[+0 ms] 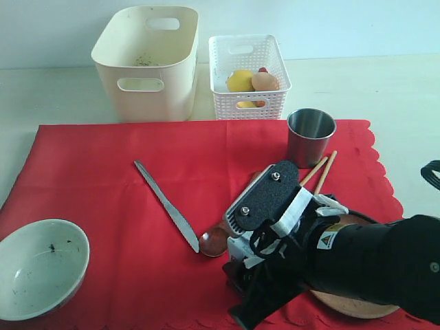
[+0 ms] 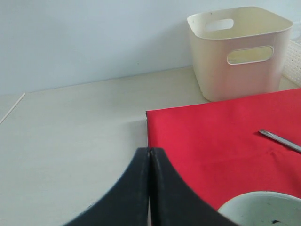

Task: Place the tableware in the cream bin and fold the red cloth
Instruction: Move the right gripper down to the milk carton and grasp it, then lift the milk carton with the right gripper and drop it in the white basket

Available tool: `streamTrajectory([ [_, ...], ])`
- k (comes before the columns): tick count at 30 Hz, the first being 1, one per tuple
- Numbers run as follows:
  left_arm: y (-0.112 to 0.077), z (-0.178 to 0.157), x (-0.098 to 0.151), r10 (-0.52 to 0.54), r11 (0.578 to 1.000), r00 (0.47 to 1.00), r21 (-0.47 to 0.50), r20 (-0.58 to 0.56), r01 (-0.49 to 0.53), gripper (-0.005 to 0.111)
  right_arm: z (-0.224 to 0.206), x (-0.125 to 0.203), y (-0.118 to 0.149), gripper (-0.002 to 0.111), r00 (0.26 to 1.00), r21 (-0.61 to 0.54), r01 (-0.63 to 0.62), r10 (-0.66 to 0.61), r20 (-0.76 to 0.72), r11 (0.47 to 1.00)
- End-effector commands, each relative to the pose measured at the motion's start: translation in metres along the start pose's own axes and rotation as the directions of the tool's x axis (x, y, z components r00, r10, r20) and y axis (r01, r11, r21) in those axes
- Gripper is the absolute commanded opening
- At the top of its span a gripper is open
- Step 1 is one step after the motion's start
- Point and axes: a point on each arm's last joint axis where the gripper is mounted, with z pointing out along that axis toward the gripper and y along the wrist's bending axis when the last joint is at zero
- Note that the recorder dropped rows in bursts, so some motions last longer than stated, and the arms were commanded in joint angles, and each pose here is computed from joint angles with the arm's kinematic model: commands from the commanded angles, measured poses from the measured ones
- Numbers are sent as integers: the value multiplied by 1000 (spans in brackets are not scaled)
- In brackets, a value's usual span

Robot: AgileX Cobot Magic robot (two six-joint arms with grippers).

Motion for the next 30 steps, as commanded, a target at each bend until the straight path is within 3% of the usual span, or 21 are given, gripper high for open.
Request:
streamTrajectory([
  [1, 0, 0, 0, -6, 1000, 1000, -3, 10, 6, 0, 1, 0, -2, 30, 1000, 31, -9, 8, 21, 999],
  [6, 0, 0, 0, -6, 1000, 1000, -3, 10, 6, 0, 1, 0, -3, 0, 998, 36, -49, 48, 28, 998],
  [15, 0, 0, 0, -6, 1000, 1000, -3, 10, 6, 0, 1, -5, -2, 0, 990, 31, -138, 137, 44, 990],
  [30, 0, 0, 0, -6, 1000, 1000, -3, 10, 6, 0, -4, -66, 7, 0, 965, -54, -180, 187, 184, 982],
])
